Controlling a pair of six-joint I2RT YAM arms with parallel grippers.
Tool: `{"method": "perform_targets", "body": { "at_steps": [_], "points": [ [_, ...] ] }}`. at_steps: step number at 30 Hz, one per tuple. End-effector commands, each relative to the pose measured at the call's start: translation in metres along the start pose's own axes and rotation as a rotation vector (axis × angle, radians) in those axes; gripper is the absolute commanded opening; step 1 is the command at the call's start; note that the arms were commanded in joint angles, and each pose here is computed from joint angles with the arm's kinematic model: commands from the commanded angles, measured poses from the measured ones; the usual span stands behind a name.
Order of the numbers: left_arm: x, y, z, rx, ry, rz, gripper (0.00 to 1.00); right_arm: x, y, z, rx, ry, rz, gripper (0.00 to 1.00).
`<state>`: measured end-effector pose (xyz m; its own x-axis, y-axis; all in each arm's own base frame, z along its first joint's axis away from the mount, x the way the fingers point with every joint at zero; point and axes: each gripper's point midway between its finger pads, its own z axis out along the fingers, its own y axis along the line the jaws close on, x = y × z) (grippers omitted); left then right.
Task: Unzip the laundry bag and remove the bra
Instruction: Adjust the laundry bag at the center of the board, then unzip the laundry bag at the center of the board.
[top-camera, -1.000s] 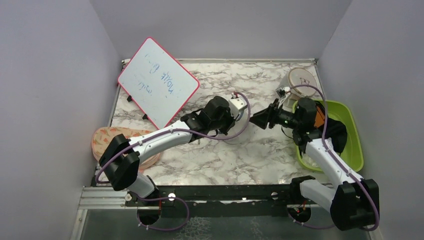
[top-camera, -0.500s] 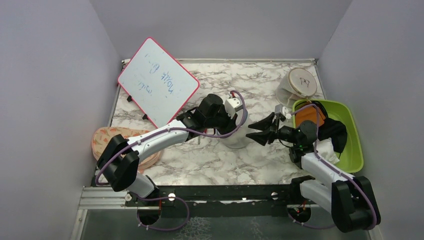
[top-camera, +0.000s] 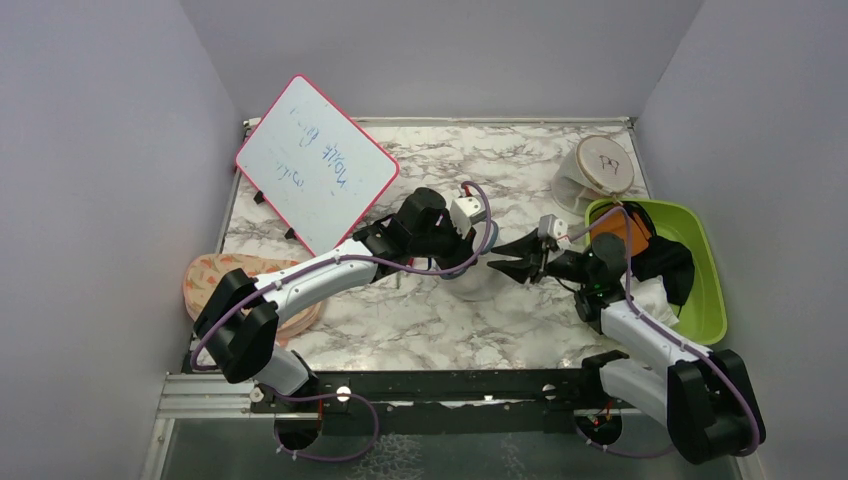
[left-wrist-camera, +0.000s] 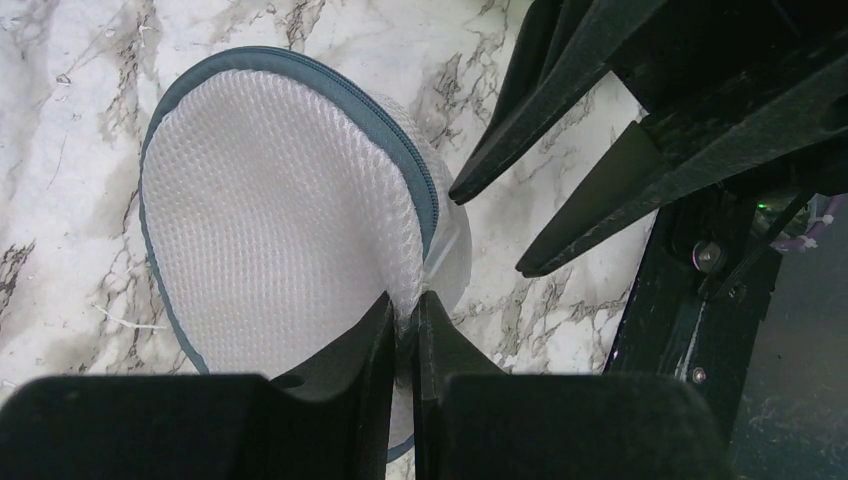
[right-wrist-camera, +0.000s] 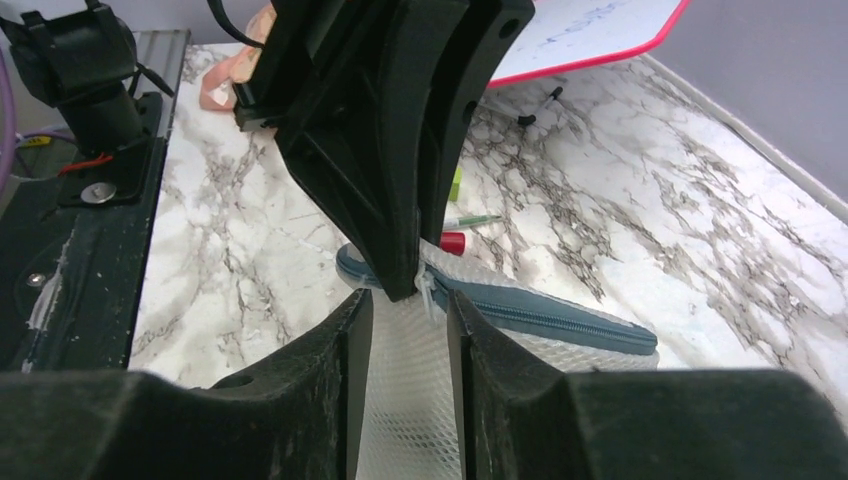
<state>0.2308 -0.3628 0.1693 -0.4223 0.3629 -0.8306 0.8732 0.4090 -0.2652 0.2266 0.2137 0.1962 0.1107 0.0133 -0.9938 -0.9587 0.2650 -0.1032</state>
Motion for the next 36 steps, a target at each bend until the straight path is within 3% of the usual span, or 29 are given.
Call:
{"method": "perform_targets", "body": {
  "at_steps": [1, 17, 23, 28, 36],
  "points": [
    [-0.016, -0.011, -0.01, 0.043, -0.055, 0.008, 0.0, 0.002, -0.008, 0.005, 0.014, 0.013, -0.031, 0.31],
    [-0.014, -0.012, -0.008, 0.057, -0.048, 0.002, 0.0, 0.012, -0.012, 0.018, 0.009, 0.026, -0.022, 0.26],
    [-0.013, -0.013, -0.006, 0.062, -0.044, 0.0, 0.0, 0.011, -0.015, 0.02, 0.023, 0.022, -0.02, 0.13],
    [-0.011, -0.01, -0.006, 0.051, -0.034, 0.007, 0.0, 0.011, -0.031, 0.016, 0.139, 0.037, 0.035, 0.01],
    [-0.009, 0.003, -0.009, -0.021, -0.023, 0.024, 0.0, 0.029, -0.069, -0.014, 0.469, 0.18, 0.15, 0.01]
  ]
}}
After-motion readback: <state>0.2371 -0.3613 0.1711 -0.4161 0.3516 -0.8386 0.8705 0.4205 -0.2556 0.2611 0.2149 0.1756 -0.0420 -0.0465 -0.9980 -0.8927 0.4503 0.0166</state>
